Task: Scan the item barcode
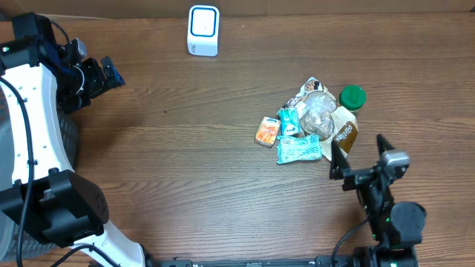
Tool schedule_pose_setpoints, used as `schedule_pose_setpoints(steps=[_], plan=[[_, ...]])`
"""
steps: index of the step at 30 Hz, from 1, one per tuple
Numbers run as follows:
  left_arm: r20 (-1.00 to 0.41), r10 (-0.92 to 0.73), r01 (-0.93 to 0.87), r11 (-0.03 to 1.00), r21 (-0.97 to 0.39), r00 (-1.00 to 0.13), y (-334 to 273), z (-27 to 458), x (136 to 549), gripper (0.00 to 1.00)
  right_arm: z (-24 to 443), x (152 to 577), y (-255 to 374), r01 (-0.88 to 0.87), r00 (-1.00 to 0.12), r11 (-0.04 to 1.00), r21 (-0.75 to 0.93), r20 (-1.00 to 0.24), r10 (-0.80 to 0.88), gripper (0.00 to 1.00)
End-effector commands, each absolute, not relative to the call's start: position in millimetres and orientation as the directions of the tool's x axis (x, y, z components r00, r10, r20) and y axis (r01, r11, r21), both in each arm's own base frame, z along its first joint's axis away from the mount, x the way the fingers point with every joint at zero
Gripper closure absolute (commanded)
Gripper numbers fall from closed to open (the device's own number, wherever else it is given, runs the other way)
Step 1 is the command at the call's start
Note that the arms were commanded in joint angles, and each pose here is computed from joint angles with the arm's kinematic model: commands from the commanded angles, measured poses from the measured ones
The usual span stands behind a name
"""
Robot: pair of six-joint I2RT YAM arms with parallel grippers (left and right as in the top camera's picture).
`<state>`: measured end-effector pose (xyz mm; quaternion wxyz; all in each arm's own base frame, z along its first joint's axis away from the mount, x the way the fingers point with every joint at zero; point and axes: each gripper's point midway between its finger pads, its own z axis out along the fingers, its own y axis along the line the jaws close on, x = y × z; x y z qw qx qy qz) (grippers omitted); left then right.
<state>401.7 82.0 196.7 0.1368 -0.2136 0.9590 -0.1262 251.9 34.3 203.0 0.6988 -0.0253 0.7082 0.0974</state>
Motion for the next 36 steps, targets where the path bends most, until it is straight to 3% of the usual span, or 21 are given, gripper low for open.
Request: schedule_pose_setpoints(steps=[1, 9, 36], plan=[[-0.23, -0.446, -0.37, 0.877, -0.308, -0.865, 81, 205, 403, 0.0, 195, 247, 37, -0.175, 0.018, 0.98, 0.095, -0.995, 0.1, 0.0], [-0.23, -0.446, -0.37, 0.876, -0.308, -0.865, 81, 205, 404, 0.0, 165, 244, 41, -0.178, -0.064, 0.979, 0.102, -0.994, 0.091, 0.0], [-0.229, -0.446, -0.37, 0.876, -0.309, -0.865, 81, 205, 404, 0.0, 166, 244, 42, -0.186, -0.059, 0.977, 0.102, -0.994, 0.092, 0.0]])
